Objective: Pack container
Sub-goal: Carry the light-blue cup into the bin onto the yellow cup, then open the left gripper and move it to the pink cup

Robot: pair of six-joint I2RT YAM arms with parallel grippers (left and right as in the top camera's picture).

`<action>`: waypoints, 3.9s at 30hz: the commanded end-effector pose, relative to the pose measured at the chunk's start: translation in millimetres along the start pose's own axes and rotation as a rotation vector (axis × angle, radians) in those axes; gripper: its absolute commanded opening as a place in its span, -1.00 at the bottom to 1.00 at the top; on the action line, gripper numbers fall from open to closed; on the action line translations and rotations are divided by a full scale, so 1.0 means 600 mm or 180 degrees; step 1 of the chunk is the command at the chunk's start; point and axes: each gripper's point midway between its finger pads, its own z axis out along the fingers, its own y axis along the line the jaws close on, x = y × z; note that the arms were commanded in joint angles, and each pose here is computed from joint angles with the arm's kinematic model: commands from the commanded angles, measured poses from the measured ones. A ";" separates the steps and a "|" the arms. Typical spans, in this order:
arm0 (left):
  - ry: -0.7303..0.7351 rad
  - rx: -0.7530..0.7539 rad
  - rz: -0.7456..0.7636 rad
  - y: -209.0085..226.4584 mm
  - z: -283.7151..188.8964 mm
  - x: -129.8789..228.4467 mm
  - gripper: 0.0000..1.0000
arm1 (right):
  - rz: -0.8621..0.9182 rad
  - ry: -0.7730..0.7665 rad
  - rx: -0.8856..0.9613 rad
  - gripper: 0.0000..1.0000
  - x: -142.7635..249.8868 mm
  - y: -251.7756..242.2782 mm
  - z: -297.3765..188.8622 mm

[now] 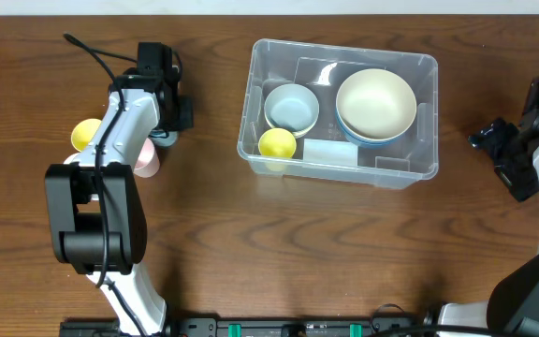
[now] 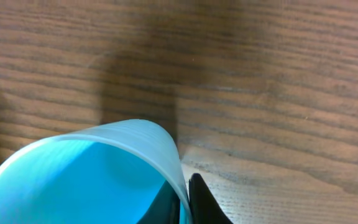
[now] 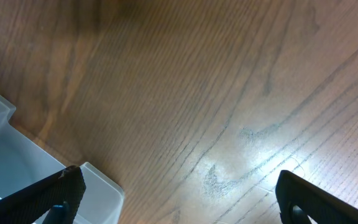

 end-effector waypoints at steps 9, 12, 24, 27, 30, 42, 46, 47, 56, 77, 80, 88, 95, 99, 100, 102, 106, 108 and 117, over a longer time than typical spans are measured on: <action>-0.0542 0.0058 -0.0007 -0.005 -0.099 -0.083 -0.88 | 0.0052 -0.0010 0.0026 0.98 -0.001 -0.004 0.001; -0.0889 0.0144 0.0009 -0.015 -0.186 -0.116 -0.88 | 0.0054 -0.0010 0.0026 0.98 -0.001 -0.004 0.001; -0.1511 0.1043 0.1058 -0.187 -0.439 -0.033 -0.88 | 0.0054 -0.0010 0.0026 0.98 -0.001 -0.004 0.001; -0.1343 0.1159 0.1448 -0.242 -0.433 0.008 -0.88 | 0.0052 -0.0009 0.0027 0.98 -0.001 -0.004 0.001; -0.1182 0.1242 0.1716 -0.284 -0.420 0.041 -0.88 | 0.0053 -0.0009 0.0027 0.99 -0.001 -0.004 0.001; -0.0614 0.1220 0.2064 -0.349 -0.319 0.086 -0.88 | 0.0054 -0.0010 0.0026 0.98 -0.001 -0.004 0.001; -0.0425 0.1179 0.2077 -0.350 -0.287 0.096 -0.88 | 0.0054 -0.0010 0.0026 0.98 -0.001 -0.004 0.001; -0.0380 0.1168 0.2079 -0.351 -0.279 0.097 -0.88 | 0.0053 -0.0009 0.0027 0.98 -0.001 -0.004 0.001; -0.0145 0.1128 0.2088 -0.357 -0.229 0.107 -0.88 | 0.0054 -0.0010 0.0026 0.98 -0.001 -0.004 0.001; 0.0028 0.1291 0.2094 -0.364 -0.228 0.128 -0.86 | 0.0052 -0.0010 0.0026 0.99 -0.001 -0.004 0.001; 0.0028 0.1291 0.2094 -0.364 -0.228 0.128 -0.56 | 0.0053 -0.0009 0.0027 0.98 -0.001 -0.004 0.001; -0.0013 0.1300 0.2106 -0.367 -0.228 0.124 0.15 | 0.0054 -0.0010 0.0026 0.98 -0.001 -0.004 0.001; -0.0357 0.1146 0.2078 -0.358 -0.254 0.089 0.96 | 0.0053 -0.0009 0.0027 0.98 -0.001 -0.004 0.001; -0.0675 0.0914 0.1880 -0.321 -0.300 0.055 0.96 | 0.0052 -0.0010 0.0026 0.99 -0.001 -0.004 0.001; -0.0763 0.0832 0.1784 -0.306 -0.314 0.046 0.96 | 0.0053 -0.0009 0.0027 0.98 -0.001 -0.004 0.001; -0.0966 0.0647 0.1507 -0.266 -0.346 0.023 0.96 | 0.0052 -0.0010 0.0026 0.98 -0.001 -0.004 0.001; -0.1263 0.0445 0.0863 -0.183 -0.402 -0.007 0.96 | 0.0052 -0.0009 0.0027 0.99 -0.001 -0.004 0.001; -0.1320 0.0386 0.0510 -0.136 -0.419 -0.015 0.96 | 0.0052 -0.0009 0.0027 0.98 -0.001 -0.004 0.001; -0.0692 -0.0004 -0.0696 0.037 -0.342 0.012 0.96 | 0.0052 -0.0010 0.0026 0.98 -0.001 -0.004 0.001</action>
